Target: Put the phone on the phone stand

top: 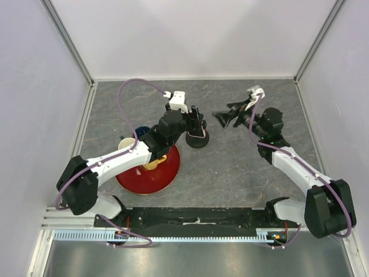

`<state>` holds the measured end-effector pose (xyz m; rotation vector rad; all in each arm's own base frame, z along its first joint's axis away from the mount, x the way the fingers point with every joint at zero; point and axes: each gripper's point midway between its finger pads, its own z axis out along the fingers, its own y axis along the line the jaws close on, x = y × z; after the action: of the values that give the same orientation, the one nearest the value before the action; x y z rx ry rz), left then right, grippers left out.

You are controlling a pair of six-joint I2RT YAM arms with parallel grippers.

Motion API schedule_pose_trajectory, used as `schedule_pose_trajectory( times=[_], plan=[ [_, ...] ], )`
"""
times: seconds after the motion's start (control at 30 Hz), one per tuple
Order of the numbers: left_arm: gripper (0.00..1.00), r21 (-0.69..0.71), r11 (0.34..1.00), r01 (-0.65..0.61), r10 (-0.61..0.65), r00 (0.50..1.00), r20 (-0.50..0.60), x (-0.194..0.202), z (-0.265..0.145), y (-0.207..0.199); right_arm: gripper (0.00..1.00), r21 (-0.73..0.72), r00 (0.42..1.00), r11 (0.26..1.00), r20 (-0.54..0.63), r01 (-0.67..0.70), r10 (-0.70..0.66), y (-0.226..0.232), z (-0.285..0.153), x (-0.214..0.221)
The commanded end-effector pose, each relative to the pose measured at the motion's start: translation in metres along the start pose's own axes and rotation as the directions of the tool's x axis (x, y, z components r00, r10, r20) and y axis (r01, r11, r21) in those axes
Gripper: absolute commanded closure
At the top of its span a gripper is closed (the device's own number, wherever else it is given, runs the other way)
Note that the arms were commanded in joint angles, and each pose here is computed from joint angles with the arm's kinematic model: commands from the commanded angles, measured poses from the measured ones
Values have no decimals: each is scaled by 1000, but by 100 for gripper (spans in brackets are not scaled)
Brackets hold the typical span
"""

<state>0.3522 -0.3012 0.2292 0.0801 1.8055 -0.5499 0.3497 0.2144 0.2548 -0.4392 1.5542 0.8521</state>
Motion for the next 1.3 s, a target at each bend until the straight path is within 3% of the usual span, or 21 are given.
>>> schedule_pose_trajectory(
  times=[0.0,0.07,0.23,0.43,0.53,0.63,0.67,0.73,0.87,1.27],
  plan=[
    [98,-9,949,-315,314,949,-36,5,7,1,2,249,977,948,126,-197,170,-66,-21,-26],
    [98,-10,930,-368,367,930,-30,3,9,-1,2,291,963,918,109,-269,247,-87,-21,-9],
    [98,33,827,-561,562,826,-42,19,16,-7,3,282,937,898,10,-339,350,-107,-6,23],
    [98,97,853,-514,520,853,-48,31,14,-16,2,237,927,904,-32,-356,374,-107,4,39],
    [89,78,881,-467,472,879,-67,28,16,-18,2,226,930,910,-38,-347,365,-105,3,39],
    [66,35,901,-432,433,895,-108,26,18,-15,2,218,932,913,-40,-344,361,-104,3,38],
    [53,27,904,-426,426,896,-128,27,18,-14,2,216,931,914,-45,-344,362,-104,3,40],
    [44,22,918,-395,394,909,-133,26,16,-15,2,208,931,915,-47,-345,362,-102,4,40],
    [11,33,938,-345,347,929,-128,18,9,-20,2,193,933,920,-50,-340,355,-101,6,39],
    [4,83,952,-294,302,948,-103,-7,-9,-32,2,154,938,933,-72,-325,339,-92,11,42]
  ],
)
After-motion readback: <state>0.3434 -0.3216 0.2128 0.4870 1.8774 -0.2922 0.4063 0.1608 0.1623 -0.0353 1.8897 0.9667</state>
